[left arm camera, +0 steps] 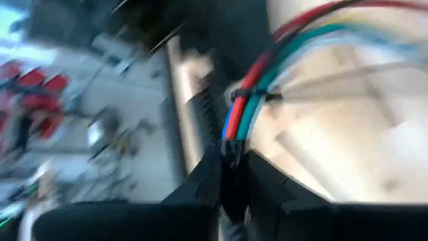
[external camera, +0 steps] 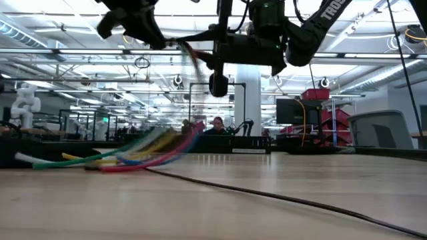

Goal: Ziptie cables
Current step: Put the zip tied cabled wires into the cable duct

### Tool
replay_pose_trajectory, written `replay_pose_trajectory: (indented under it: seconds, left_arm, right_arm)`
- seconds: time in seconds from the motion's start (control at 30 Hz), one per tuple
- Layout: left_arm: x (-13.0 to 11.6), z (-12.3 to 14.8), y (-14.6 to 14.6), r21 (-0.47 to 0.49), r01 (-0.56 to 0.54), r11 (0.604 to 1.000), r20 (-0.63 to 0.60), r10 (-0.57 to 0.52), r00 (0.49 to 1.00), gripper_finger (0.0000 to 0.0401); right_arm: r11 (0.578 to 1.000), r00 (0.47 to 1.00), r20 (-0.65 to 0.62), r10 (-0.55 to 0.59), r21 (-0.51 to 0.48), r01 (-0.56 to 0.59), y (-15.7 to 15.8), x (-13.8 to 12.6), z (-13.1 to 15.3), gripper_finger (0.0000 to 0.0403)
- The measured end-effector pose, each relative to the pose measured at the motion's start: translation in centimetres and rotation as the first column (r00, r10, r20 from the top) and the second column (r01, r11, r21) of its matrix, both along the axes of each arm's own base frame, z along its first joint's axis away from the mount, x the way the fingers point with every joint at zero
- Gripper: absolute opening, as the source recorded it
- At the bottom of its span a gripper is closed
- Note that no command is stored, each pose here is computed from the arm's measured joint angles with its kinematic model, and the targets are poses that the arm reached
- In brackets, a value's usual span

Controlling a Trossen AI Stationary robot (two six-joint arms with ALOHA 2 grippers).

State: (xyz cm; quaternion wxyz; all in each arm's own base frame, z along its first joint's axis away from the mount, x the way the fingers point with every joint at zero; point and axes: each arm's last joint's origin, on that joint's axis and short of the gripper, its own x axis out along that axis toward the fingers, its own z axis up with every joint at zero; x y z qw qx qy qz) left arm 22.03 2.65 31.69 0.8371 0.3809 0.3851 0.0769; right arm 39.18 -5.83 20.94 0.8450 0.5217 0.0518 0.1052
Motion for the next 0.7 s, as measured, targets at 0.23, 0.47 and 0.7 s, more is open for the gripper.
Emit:
replay_pose_trajectory:
  seconds: [0.23, 0.47, 0.7]
  left_arm:
    - [-1.6, 1.7, 0.8, 0.066, -0.124, 0.99, 0.075, 0.119, 0.99, 0.0042]
    - [-1.3, 1.4, 0.9, 0.043, -0.11, 0.993, 0.066, 0.107, 0.992, 0.0042]
    - [-1.4, 1.1, 0.8, -0.008, -0.101, 0.995, 0.043, 0.101, 0.994, 0.0042]
  right_arm:
    - [1.0, 0.999, -0.01, 0.03, -0.002, -0.03, 0.6, 0.0, -0.3, 0.0058]
    - [0.996, 0.996, 0.032, -0.086, 0.012, 0.085, 0.1, 0.1, 0.2, 0.0063]
    - [0.983, 0.982, 0.062, -0.179, -0.024, 0.181, -2.3, -0.2, 0.6, 0.0139]
